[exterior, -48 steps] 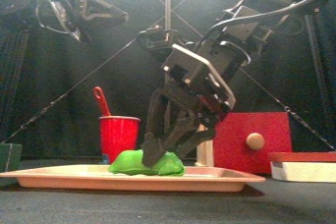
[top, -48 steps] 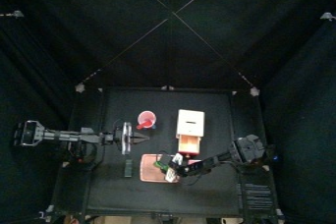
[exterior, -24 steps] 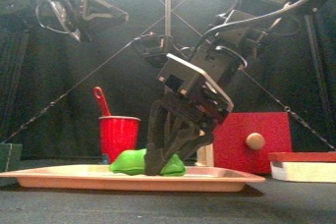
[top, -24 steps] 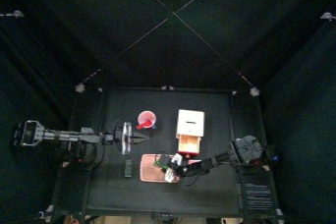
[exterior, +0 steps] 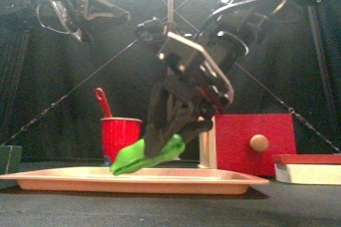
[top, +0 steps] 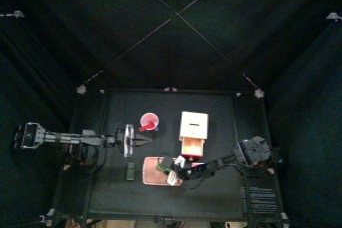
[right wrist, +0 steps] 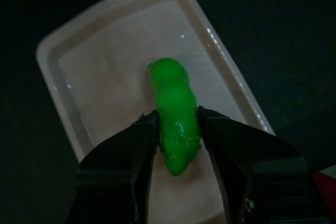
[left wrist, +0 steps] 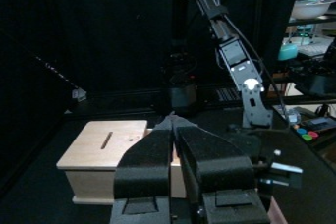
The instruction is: Grab peas
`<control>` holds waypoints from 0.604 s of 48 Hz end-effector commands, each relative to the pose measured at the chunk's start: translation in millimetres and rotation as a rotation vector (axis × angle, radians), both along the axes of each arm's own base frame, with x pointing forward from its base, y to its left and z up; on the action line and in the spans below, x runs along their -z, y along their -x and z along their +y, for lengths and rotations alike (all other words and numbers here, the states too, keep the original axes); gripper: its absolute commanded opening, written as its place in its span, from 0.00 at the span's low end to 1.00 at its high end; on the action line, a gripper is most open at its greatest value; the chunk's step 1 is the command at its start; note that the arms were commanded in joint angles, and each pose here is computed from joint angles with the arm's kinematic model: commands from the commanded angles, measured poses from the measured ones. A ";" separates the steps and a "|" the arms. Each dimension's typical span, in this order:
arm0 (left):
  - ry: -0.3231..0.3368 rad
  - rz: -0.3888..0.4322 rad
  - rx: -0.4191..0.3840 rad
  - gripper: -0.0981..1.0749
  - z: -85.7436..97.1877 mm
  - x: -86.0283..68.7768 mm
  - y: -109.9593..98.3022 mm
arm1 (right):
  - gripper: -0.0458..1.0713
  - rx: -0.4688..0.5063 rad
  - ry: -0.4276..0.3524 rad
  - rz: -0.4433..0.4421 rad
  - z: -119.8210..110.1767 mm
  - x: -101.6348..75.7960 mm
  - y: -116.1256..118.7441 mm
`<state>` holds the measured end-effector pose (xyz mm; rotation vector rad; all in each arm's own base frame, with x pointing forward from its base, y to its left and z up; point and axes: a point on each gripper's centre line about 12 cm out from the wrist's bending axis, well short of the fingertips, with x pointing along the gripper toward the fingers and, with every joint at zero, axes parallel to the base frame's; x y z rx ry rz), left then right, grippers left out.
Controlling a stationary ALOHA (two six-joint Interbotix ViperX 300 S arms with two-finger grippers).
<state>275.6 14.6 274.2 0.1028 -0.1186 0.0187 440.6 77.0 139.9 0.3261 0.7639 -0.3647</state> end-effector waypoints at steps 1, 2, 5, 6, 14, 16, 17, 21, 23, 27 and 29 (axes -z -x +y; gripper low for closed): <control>-0.001 -0.028 -0.002 0.45 0.6 -6.9 -1.0 | 0.71 0.006 -0.019 -0.065 -1.6 -28.6 -1.9; 0.000 -0.026 -0.002 0.45 0.6 -6.5 -1.3 | 0.71 0.006 -0.019 -0.064 -1.7 -28.1 -1.5; -0.001 -0.028 -0.002 0.45 0.6 -6.9 -1.0 | 0.71 0.010 -0.023 -0.062 -1.7 -27.8 -1.3; -0.001 -0.028 -0.004 0.45 1.0 -6.9 -1.0 | 0.71 0.011 -0.023 -0.060 -1.8 -27.2 -0.9; -0.001 -0.028 -0.011 0.45 3.2 -6.9 -0.9 | 0.71 0.021 -0.029 -0.051 -2.3 -25.1 0.9; -0.001 -0.026 -0.014 0.45 4.0 -6.5 -1.1 | 0.71 0.027 -0.029 -0.045 -2.9 -23.9 2.0; -0.001 -0.026 -0.016 0.45 4.5 -6.5 -1.0 | 0.71 0.032 -0.029 -0.042 -3.3 -23.7 2.3; -0.001 -0.028 -0.018 0.45 4.9 -6.9 -0.8 | 0.71 0.051 -0.028 -0.033 -5.0 -23.3 4.3; -0.001 -0.028 -0.019 0.45 5.3 -6.9 -0.7 | 0.71 0.061 -0.030 -0.029 -5.8 -23.4 5.2; -0.002 -0.028 -0.022 0.45 6.2 -7.0 -1.1 | 0.71 0.078 -0.032 -0.025 -7.2 -25.5 7.1; -0.004 -0.032 -0.023 0.45 6.5 -8.2 -1.0 | 0.71 0.084 -0.032 -0.025 -8.0 -27.0 8.5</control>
